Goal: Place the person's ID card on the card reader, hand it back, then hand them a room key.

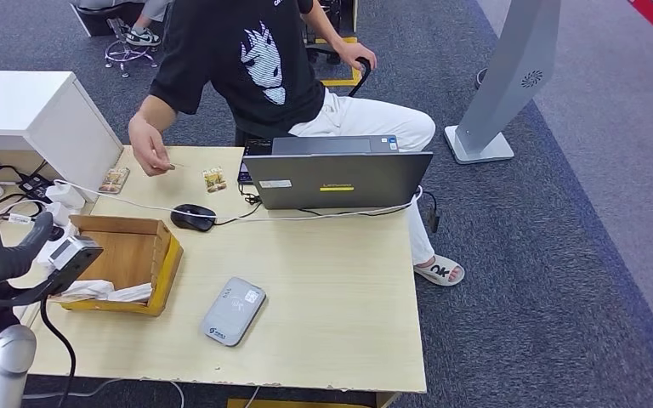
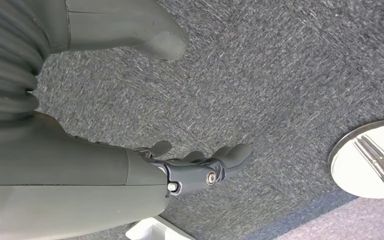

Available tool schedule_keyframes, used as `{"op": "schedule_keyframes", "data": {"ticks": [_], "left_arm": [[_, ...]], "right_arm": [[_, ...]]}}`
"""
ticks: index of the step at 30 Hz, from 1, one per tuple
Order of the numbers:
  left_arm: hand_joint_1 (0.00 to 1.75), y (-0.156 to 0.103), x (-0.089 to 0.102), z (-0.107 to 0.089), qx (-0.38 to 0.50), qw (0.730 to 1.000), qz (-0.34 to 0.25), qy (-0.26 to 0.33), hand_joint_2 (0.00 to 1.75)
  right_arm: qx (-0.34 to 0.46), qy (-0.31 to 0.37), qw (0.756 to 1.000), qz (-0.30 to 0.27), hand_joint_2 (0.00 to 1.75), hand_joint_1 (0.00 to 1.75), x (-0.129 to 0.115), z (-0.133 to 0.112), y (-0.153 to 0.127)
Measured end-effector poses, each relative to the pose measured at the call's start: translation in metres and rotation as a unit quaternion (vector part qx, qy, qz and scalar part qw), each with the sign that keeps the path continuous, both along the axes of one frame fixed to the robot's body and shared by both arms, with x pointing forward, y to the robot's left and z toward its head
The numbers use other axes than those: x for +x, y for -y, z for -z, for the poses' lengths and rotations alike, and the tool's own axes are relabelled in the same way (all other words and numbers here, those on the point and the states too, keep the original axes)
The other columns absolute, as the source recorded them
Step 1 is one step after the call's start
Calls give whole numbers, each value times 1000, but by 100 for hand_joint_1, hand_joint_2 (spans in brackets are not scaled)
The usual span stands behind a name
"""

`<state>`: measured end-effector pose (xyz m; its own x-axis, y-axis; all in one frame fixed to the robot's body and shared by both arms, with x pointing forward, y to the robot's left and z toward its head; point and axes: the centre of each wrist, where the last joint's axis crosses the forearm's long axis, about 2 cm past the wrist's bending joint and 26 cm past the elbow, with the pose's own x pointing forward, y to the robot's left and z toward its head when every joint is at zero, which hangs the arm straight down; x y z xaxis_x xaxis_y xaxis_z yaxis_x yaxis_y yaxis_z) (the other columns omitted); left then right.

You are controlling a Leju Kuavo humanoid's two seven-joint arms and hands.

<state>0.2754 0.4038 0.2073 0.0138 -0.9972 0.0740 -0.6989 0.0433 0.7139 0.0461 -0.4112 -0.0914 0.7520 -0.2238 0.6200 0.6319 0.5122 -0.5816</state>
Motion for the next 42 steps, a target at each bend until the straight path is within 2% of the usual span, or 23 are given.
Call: {"op": "schedule_keyframes", "data": {"ticks": [4, 9, 14, 36, 39, 42], "left_arm": [[0, 0, -5, 2, 15, 1000, -3, -10, 175], [0, 0, -20, 6, 35, 997, -4, -63, 175], [0, 1, -29, 5, 41, 997, -2, -70, 175], [0, 2, -34, 2, 48, 996, 1, -72, 175], [0, 0, -40, 4, 55, 992, -4, -111, 175], [0, -5, -57, 8, 73, 983, -7, -171, 175]], "right_arm": [[2, -1, 1000, 3, 175, 0, 0, 0, -1], [10, -9, 1000, 15, 175, 0, -4, 2, -5], [16, -11, 1000, 20, 175, 0, -7, 3, -10], [16, -12, 999, 25, 175, 0, -7, 3, -12], [20, -18, 999, 33, 175, 0, -8, 3, -14], [27, -27, 998, 46, 175, 0, -12, 5, -19]]}}
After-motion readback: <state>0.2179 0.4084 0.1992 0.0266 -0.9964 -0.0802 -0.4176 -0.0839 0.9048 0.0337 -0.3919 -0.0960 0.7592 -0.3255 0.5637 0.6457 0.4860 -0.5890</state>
